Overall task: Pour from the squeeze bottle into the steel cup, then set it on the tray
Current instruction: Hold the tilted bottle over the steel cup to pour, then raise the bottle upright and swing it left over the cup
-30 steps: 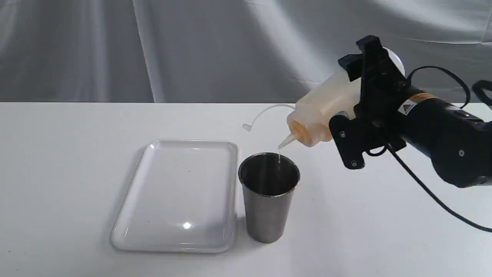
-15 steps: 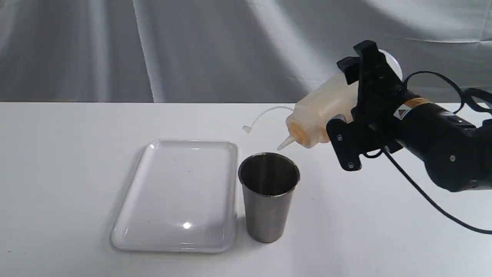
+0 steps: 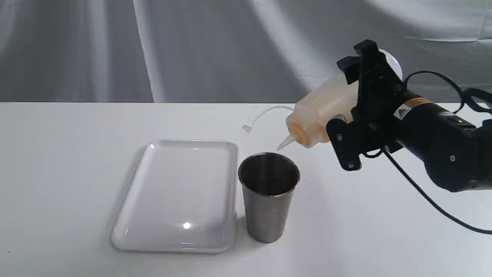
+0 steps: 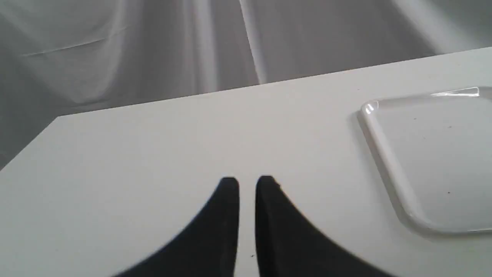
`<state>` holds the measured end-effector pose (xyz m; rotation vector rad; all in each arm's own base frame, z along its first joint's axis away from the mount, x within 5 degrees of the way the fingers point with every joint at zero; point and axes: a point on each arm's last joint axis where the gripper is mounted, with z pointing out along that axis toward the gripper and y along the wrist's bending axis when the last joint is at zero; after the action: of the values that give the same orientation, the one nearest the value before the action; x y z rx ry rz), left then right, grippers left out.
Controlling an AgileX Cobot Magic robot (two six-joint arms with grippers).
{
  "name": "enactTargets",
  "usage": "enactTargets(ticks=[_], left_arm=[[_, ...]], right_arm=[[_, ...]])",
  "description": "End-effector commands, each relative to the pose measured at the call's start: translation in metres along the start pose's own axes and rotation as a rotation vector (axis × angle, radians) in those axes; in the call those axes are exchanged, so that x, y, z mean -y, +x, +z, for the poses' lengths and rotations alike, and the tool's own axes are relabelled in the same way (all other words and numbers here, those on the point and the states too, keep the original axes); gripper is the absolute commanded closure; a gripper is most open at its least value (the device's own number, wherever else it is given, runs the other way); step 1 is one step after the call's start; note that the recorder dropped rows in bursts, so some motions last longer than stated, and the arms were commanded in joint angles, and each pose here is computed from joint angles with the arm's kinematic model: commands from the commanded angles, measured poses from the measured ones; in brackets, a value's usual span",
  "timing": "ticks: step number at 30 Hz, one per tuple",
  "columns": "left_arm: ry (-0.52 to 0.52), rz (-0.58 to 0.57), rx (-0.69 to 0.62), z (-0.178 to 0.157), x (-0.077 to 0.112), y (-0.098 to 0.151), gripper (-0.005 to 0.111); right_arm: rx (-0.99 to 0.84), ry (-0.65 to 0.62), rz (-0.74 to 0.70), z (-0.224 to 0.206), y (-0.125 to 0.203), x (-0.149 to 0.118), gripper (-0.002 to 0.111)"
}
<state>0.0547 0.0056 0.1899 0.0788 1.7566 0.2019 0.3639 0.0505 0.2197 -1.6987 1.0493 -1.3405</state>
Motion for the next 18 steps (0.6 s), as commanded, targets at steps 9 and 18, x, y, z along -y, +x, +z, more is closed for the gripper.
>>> enactTargets(ticks=[9, 18], left_arm=[[-0.001, -0.002, 0.005, 0.0002, 0.0001, 0.0007, 0.098], [-0.001, -0.002, 0.005, 0.0002, 0.0001, 0.0007, 0.098]], right_arm=[[-0.035, 0.055, -0.009, -0.0008, 0.0066, 0.009, 0.091], [-0.058, 0.041, 0.032, -0.0008, 0.0087, 0.0075, 0.091]])
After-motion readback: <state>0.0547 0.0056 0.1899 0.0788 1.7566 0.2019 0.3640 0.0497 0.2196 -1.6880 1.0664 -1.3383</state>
